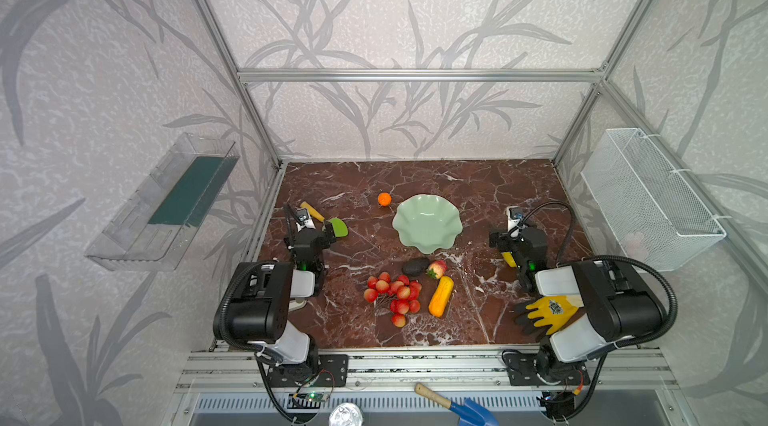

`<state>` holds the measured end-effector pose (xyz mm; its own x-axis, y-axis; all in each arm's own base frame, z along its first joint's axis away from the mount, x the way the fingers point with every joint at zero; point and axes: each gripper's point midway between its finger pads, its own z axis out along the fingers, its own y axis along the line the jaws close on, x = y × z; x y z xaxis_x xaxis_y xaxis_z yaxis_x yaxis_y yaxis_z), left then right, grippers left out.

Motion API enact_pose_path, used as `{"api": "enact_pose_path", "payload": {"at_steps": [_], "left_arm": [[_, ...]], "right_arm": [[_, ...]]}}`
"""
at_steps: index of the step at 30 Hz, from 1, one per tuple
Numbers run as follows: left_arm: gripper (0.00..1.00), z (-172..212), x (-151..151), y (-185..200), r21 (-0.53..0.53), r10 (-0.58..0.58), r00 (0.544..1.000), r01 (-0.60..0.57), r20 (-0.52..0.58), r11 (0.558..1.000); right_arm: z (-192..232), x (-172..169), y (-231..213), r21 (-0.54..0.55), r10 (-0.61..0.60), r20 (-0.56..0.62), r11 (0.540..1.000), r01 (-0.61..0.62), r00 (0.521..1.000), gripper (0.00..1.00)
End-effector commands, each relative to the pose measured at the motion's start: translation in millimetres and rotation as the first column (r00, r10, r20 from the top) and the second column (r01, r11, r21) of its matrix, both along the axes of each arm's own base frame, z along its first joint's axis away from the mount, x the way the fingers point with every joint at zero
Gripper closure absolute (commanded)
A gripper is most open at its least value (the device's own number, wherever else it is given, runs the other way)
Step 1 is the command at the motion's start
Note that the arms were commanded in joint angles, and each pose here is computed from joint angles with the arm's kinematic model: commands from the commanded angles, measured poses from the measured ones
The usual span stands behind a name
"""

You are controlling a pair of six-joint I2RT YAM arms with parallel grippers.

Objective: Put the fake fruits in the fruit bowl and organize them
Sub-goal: 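Raise both arms from rest toward the table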

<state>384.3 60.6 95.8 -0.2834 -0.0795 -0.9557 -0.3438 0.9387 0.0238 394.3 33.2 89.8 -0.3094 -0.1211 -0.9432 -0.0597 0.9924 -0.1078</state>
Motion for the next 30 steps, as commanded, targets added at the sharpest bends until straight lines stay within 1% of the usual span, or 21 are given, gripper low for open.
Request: {"api": "enact_pose_path", "payload": {"at_steps": [1, 23, 27, 30], "left_arm": [[0.01, 3, 2, 1, 0.013, 0.001, 1.000, -0.001, 0.013, 1.000], [0.01, 4, 1, 1, 0.012, -0.001, 1.000, 0.001, 0.018, 1.000], [0.01, 6, -3, -1, 0.012, -0.011, 0.999, 0.011, 0.049, 1.000], [0.01, 11, -11, 8, 0.007, 0.043, 0.996, -0.044, 0.073, 0.999]], "right_arm": [[4, 3, -3, 0.002, -0.018, 0.013, 1.000, 0.018, 1.000, 0.01], [3, 2, -2, -0.001, -0.011, 0.016, 1.000, 0.011, 1.000, 0.01], [11, -7, -6, 0.002, -0.041, 0.082, 0.999, 0.041, 0.996, 0.01], [28, -17, -8, -0.022, -0.077, 0.127, 0.997, 0.080, 0.989, 0.01]]}}
